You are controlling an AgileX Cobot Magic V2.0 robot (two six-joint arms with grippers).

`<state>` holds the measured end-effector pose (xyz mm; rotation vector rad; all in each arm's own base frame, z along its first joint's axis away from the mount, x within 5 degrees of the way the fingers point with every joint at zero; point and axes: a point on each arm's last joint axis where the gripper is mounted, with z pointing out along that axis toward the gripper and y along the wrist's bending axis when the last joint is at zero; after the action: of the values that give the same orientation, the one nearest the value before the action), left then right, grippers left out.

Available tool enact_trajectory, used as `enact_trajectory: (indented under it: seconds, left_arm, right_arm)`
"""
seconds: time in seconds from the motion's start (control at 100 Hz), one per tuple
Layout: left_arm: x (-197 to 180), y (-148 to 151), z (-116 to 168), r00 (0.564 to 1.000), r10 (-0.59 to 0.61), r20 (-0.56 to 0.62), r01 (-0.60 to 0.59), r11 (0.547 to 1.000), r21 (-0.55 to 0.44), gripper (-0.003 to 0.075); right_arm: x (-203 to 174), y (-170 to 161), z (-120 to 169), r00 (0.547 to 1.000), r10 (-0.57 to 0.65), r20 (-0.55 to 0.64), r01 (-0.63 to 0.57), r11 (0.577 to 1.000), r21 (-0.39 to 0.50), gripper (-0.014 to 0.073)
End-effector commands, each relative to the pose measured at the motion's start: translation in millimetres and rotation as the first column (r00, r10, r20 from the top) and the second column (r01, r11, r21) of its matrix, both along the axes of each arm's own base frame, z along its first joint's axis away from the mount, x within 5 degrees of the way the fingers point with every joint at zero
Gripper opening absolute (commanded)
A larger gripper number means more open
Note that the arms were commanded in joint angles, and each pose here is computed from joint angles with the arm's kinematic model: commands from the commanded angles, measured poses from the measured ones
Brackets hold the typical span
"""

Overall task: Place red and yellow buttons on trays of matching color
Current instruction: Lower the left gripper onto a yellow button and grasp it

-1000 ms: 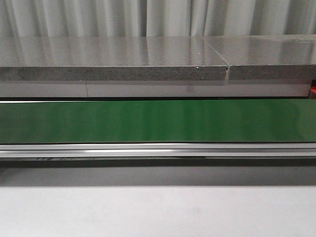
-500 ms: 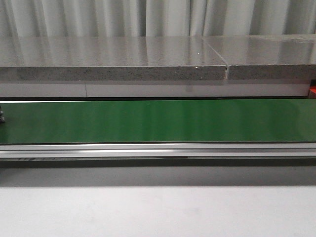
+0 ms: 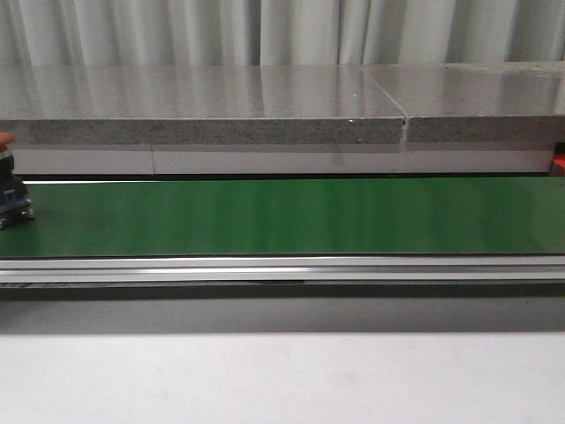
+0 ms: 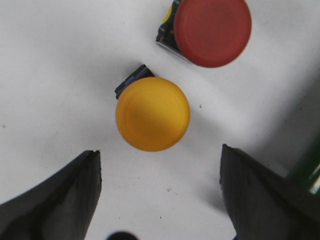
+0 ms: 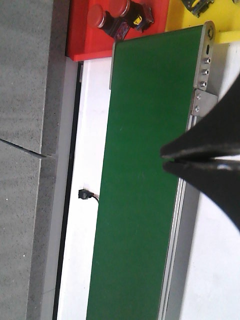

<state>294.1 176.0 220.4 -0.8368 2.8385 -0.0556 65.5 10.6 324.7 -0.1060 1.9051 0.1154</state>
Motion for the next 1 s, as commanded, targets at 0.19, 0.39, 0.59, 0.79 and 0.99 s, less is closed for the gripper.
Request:
enact_trajectory:
  seconds: [0.19, 0.39, 0.59, 0.79, 0.99]
  left_arm:
    - [12.2, 8.4, 7.4, 0.993, 0.025, 0.112, -0.032, 0.998, 0.058, 0.0491]
    - [13.8, 9.5, 3.4, 0.994, 0.020, 0.109, -0.027, 0.998, 0.059, 0.0399]
    - [14.1, 9.7, 3.5, 0.994, 0.014, 0.112, -0.022, 0.998, 0.063, 0.0284]
    - [10.0, 7.1, 19.0, 0.989, 0.008, 0.147, -0.020, 0.996, 0.086, 0.0241]
    - [-4.7, -6.4, 54.5, 0.982, -0.019, 0.188, -0.002, 0.994, 0.112, 0.0241]
  right_arm:
    - [1.6, -0.2, 14.5, 0.996, -0.005, 0.093, 0.004, 1.000, 0.008, -0.0066]
    - [1.6, -0.2, 14.5, 0.996, -0.005, 0.093, 0.004, 1.000, 0.008, -0.0066]
    - [1.6, -0.2, 14.5, 0.996, -0.005, 0.093, 0.004, 1.000, 0.008, -0.0066]
    - [1.6, -0.2, 14.5, 0.996, -0.005, 0.093, 0.004, 1.000, 0.008, -0.0066]
    - [1.6, -0.2, 14.5, 0.996, -0.005, 0.093, 0.004, 1.000, 0.008, -0.0066]
